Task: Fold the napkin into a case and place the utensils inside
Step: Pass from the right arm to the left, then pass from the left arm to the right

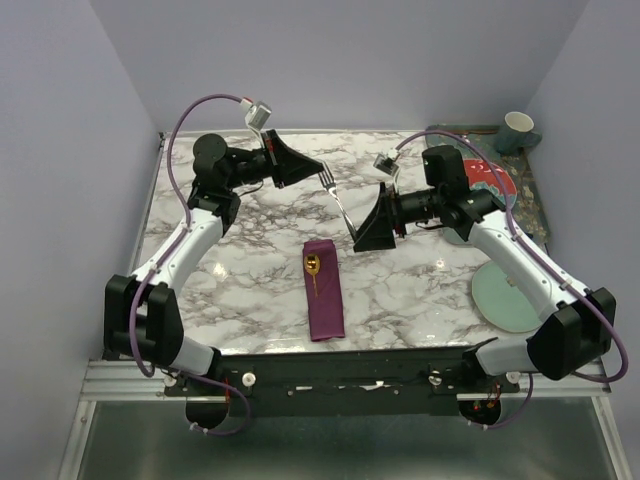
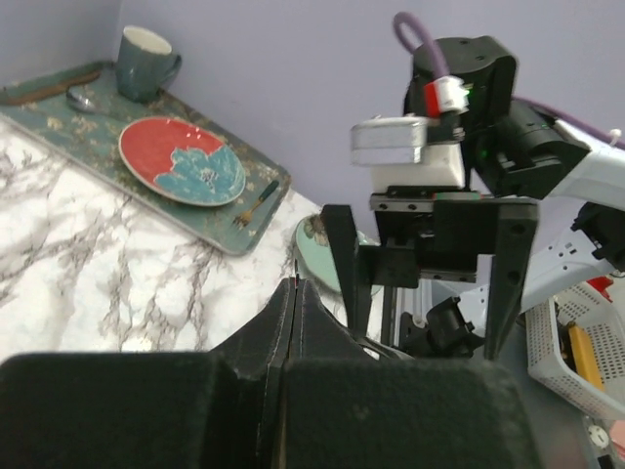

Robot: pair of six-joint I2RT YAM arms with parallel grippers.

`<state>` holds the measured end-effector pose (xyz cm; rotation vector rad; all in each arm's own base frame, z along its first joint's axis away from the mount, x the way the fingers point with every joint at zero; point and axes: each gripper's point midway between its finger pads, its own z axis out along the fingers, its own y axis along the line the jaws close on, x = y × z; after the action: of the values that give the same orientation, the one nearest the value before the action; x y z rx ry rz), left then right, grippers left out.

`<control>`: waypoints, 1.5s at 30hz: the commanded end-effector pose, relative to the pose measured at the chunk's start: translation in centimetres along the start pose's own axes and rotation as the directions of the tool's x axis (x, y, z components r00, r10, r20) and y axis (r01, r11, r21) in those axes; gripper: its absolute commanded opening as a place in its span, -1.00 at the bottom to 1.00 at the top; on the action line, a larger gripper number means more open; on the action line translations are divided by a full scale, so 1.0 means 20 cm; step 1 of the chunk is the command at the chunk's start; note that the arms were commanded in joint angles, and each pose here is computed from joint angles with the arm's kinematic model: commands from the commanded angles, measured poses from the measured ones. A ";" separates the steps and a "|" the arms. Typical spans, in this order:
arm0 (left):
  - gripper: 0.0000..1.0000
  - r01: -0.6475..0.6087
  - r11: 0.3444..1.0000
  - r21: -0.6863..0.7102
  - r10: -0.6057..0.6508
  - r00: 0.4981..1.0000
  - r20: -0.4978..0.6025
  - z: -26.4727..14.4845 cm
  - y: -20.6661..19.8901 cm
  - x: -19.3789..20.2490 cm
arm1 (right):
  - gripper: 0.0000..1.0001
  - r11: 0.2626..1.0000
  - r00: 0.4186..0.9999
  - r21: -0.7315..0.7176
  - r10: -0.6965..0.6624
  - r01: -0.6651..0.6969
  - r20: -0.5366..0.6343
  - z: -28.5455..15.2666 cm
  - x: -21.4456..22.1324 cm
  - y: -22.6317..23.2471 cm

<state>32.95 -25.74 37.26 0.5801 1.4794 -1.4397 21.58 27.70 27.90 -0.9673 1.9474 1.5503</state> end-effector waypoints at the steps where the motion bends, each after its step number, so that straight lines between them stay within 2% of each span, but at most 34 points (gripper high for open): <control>1: -1.00 0.057 0.998 0.017 -0.056 0.994 -0.093 -0.04 0.16 0.13 | 1.00 0.994 0.999 0.094 0.050 -0.049 -0.004 -0.01 0.04 -0.13; 10: -1.00 0.078 0.990 0.117 -0.048 0.970 -0.240 -0.07 0.43 0.41 | 0.99 0.978 0.986 0.137 0.164 -0.159 -0.025 -0.06 0.13 -0.33; 15: -1.00 0.075 0.985 0.158 -0.031 0.965 -0.260 -0.08 0.56 0.47 | 0.91 0.966 0.978 0.183 0.199 -0.184 -0.062 -0.05 0.20 -0.42; 18: -1.00 0.113 0.981 0.159 -0.066 0.959 -0.274 -0.08 0.59 0.51 | 0.63 0.962 0.982 0.226 0.173 -0.153 -0.071 -0.05 0.19 -0.49; 19: -1.00 0.125 0.980 0.153 -0.079 0.958 -0.275 -0.08 0.60 0.52 | 0.43 0.957 0.983 0.251 0.169 -0.146 -0.072 -0.05 0.18 -0.52; 22: -1.00 0.154 0.978 0.139 -0.111 0.954 -0.279 -0.09 0.58 0.55 | 0.14 0.955 0.993 0.288 0.095 -0.072 -0.069 -0.05 0.07 -0.60; 23: -1.00 0.162 0.977 0.138 -0.118 0.952 -0.283 -0.09 0.57 0.56 | 0.09 0.958 0.998 0.286 0.016 0.003 -0.063 -0.06 -0.03 -0.61; 25: -1.00 0.187 0.973 0.137 -0.140 0.946 -0.293 -0.10 0.53 0.59 | -0.05 0.959 0.997 0.279 -0.023 0.042 -0.072 -0.04 -0.08 -0.65; 27: -1.00 0.208 0.970 0.129 -0.162 0.940 -0.299 -0.11 0.50 0.62 | -0.08 0.964 0.991 0.233 -0.112 0.126 -0.075 -0.03 -0.17 -0.63; 32: -1.00 0.220 0.964 0.147 -0.165 0.935 -0.312 -0.10 0.38 0.64 | -0.04 0.972 0.974 0.106 -0.198 0.210 -0.109 0.07 -0.21 -0.60; 45: -1.00 0.196 0.957 0.213 -0.124 0.943 -0.310 -0.06 0.24 0.61 | -0.05 0.974 0.955 0.008 -0.221 0.227 -0.197 0.20 -0.08 -0.52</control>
<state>32.46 -26.95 22.63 0.8138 1.6892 -1.7287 31.13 30.66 21.50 -1.2710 1.9232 1.3052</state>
